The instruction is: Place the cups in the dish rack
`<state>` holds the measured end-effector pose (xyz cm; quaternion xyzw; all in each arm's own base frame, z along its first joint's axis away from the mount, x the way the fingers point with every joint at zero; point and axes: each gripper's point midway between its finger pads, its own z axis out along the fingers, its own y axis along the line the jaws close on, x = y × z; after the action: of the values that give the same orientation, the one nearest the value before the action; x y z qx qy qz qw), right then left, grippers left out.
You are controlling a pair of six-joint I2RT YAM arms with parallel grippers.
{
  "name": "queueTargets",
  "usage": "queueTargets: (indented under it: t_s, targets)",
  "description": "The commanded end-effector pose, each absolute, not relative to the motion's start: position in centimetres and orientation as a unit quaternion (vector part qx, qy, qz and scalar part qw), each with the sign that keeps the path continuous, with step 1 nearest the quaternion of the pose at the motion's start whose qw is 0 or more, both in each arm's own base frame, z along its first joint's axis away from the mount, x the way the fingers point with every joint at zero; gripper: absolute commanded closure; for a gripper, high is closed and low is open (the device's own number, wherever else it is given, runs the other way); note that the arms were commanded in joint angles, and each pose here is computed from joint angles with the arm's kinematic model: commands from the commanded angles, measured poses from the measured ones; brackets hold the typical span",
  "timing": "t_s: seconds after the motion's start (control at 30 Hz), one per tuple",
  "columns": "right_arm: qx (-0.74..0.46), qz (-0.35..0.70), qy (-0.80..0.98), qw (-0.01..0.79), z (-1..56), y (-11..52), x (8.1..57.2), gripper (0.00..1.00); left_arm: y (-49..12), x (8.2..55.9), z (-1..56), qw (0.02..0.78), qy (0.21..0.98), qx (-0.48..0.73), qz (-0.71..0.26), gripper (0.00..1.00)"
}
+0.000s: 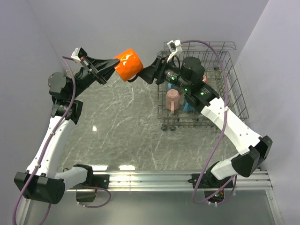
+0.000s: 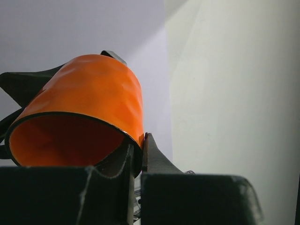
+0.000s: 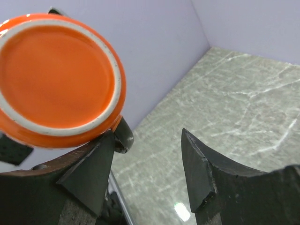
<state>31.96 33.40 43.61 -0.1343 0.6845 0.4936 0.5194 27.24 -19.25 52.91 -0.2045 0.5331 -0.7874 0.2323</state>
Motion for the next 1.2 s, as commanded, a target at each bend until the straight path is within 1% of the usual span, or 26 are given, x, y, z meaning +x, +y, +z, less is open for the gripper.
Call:
queueTargets:
  t_s: [0.0,0.07,0.3,0.37,0.4,0.57,0.6,0.67,0.7,0.77,0.8,0.83,0.87,0.93,0.97,1.03,1.07,1.1,1.13,1.17]
  targets:
    - [-0.084,0.532,0.643,0.545,47.0,33.0,31.9,0.35,-17.9,24.4,57.8,0.059,0.451,-0.265,-0.850,1.00]
    - [-0.070,0.551,0.635,0.537,47.2,33.7,31.6,0.35,-17.8,24.4,57.9,0.059,0.447,-0.262,-0.853,1.00]
    - [-0.048,0.557,0.643,0.524,46.8,36.6,31.6,0.37,-17.7,24.4,58.0,0.062,0.442,-0.260,-0.856,0.99]
    - [-0.027,0.569,0.637,0.519,46.8,36.7,31.6,0.39,-17.5,24.2,57.8,0.063,0.436,-0.262,-0.858,1.00]
    - [-0.016,0.569,0.636,0.521,46.9,36.5,31.8,0.46,-17.5,24.2,57.7,0.062,0.435,-0.263,-0.859,1.00]
    - [0.044,0.569,0.612,0.548,48.3,34.7,32.7,0.55,-17.4,24.0,57.1,0.060,0.435,-0.270,-0.857,1.00]
    - [0.051,0.566,0.609,0.553,48.7,34.4,32.9,0.62,-17.4,24.0,57.0,0.059,0.435,-0.272,-0.856,1.00]
    - [0.055,0.569,0.603,0.556,49.6,34.3,33.0,0.66,-17.3,24.0,56.9,0.060,0.435,-0.273,-0.856,1.00]
    - [0.055,0.569,0.605,0.554,49.6,34.6,33.3,0.76,-17.3,24.0,56.8,0.059,0.435,-0.274,-0.856,0.99]
    - [0.055,0.574,0.600,0.555,50.4,34.6,33.3,0.87,-17.3,24.0,56.5,0.058,0.435,-0.276,-0.855,1.00]
    - [0.056,0.575,0.601,0.553,50.4,34.7,33.3,0.97,-17.4,24.1,56.3,0.057,0.438,-0.276,-0.854,1.00]
    - [0.059,0.576,0.599,0.553,50.7,34.5,33.3,1.00,-17.4,24.0,56.1,0.058,0.439,-0.276,-0.853,0.99]
    - [0.061,0.573,0.602,0.553,50.6,34.5,33.3,1.00,-17.5,23.9,56.1,0.060,0.442,-0.273,-0.853,0.99]
    - [0.070,0.562,0.601,0.563,51.2,33.7,33.5,1.00,-17.9,23.8,55.3,0.063,0.459,-0.266,-0.845,0.94]
    - [0.072,0.547,0.611,0.568,50.8,33.2,33.8,1.00,-18.0,24.0,54.7,0.064,0.469,-0.268,-0.839,0.89]
    - [0.088,0.528,0.611,0.584,51.5,31.7,34.2,1.00,-18.6,24.5,53.1,0.063,0.498,-0.274,-0.820,0.82]
    - [0.094,0.509,0.621,0.589,51.0,30.7,34.9,1.00,-18.9,24.4,52.4,0.056,0.521,-0.269,-0.808,0.74]
    - [0.104,0.499,0.621,0.595,51.2,29.7,35.3,1.00,-19.3,24.8,51.0,0.057,0.544,-0.277,-0.790,0.69]
    - [0.113,0.484,0.629,0.598,51.2,28.8,35.7,1.00,-19.4,24.8,50.9,0.059,0.559,-0.274,-0.780,0.65]
    - [0.122,0.475,0.630,0.602,51.2,27.9,36.3,1.00,-20.0,24.8,49.7,0.042,0.587,-0.268,-0.763,0.57]
